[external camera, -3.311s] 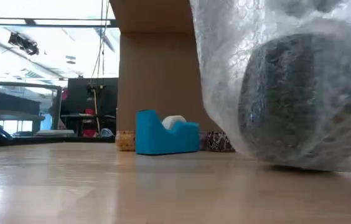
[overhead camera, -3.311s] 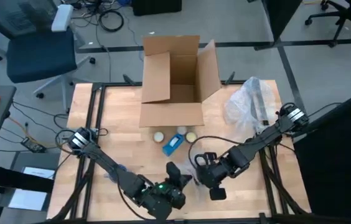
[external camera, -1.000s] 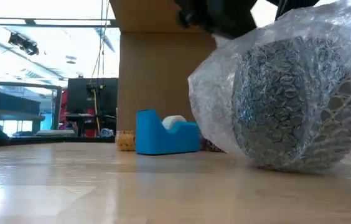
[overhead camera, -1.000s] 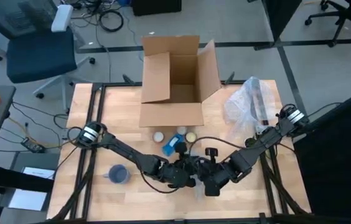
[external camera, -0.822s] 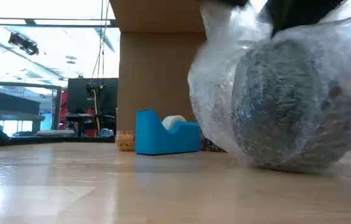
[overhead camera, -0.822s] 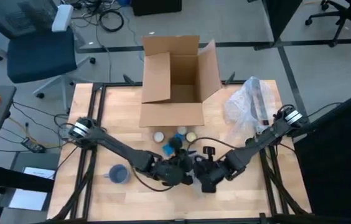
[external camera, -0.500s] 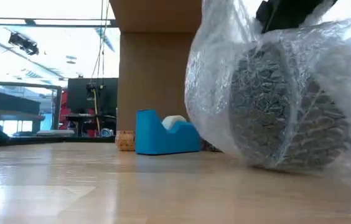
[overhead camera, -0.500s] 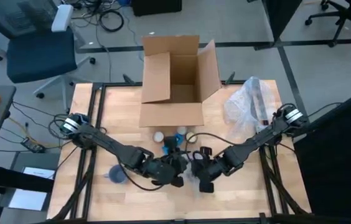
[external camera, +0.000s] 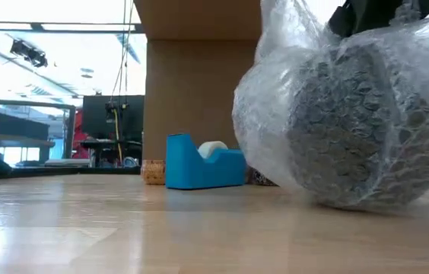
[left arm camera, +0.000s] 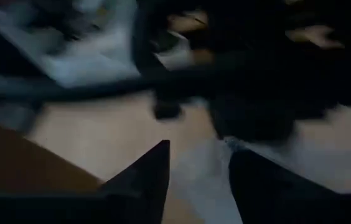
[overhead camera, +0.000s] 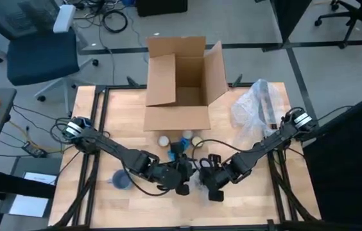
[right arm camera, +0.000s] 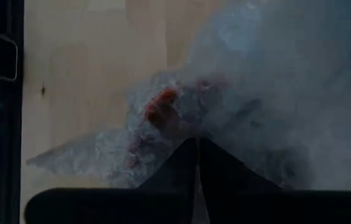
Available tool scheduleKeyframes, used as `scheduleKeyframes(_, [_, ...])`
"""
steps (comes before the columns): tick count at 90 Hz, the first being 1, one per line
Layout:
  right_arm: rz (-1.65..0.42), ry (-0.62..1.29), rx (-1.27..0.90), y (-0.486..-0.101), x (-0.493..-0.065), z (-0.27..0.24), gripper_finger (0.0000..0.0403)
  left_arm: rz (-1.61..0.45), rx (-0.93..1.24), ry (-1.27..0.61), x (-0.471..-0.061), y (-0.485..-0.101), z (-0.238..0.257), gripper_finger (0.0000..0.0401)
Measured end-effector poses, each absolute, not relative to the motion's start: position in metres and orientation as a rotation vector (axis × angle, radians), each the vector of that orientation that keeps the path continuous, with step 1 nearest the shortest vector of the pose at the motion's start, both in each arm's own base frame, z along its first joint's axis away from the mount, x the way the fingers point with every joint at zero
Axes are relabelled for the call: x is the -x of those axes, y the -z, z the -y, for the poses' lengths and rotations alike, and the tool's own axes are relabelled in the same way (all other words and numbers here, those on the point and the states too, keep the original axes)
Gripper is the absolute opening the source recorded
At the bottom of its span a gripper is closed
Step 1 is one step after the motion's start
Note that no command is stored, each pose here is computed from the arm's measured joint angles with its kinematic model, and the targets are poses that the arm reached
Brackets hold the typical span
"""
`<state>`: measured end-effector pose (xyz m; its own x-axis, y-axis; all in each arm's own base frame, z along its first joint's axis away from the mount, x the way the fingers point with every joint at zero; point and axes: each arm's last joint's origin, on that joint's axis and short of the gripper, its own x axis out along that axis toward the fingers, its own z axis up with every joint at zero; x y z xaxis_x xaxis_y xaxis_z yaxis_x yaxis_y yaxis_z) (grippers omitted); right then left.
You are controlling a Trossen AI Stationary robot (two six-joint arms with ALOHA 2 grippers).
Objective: Wrap mug
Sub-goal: Wrap the black mug with the bubble wrap
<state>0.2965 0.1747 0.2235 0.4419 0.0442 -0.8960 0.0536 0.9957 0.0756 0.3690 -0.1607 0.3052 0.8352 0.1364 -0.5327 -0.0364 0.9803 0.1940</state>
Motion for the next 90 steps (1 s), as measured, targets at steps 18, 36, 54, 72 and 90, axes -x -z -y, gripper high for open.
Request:
scheduleKeyframes(18, [-1.154,0.041,-0.110,-0.222,-0.293,-0.173,0.0000,-0.670,-0.098,0.033,-0.346,-0.321,0.155,0.0147])
scheduleKeyframes(36, [-1.211,0.005,-0.145,-0.221,-0.290,-0.173,0.0000,-0.587,-0.121,-0.050,-0.334,-0.338,0.161,0.0147])
scheduleKeyframes(54, [-1.255,-0.050,-0.178,-0.221,-0.290,-0.173,0.0000,-0.548,-0.134,-0.058,-0.360,-0.293,0.175,0.0147])
scheduleKeyframes(72, [-1.267,-0.025,-0.173,-0.208,-0.292,-0.157,0.0000,-0.599,-0.144,-0.054,-0.365,-0.257,0.183,0.0147])
scheduleKeyframes(90, [-1.260,-0.066,-0.222,-0.198,-0.296,-0.149,0.0000,-0.594,-0.129,-0.049,-0.362,-0.246,0.195,0.0147])
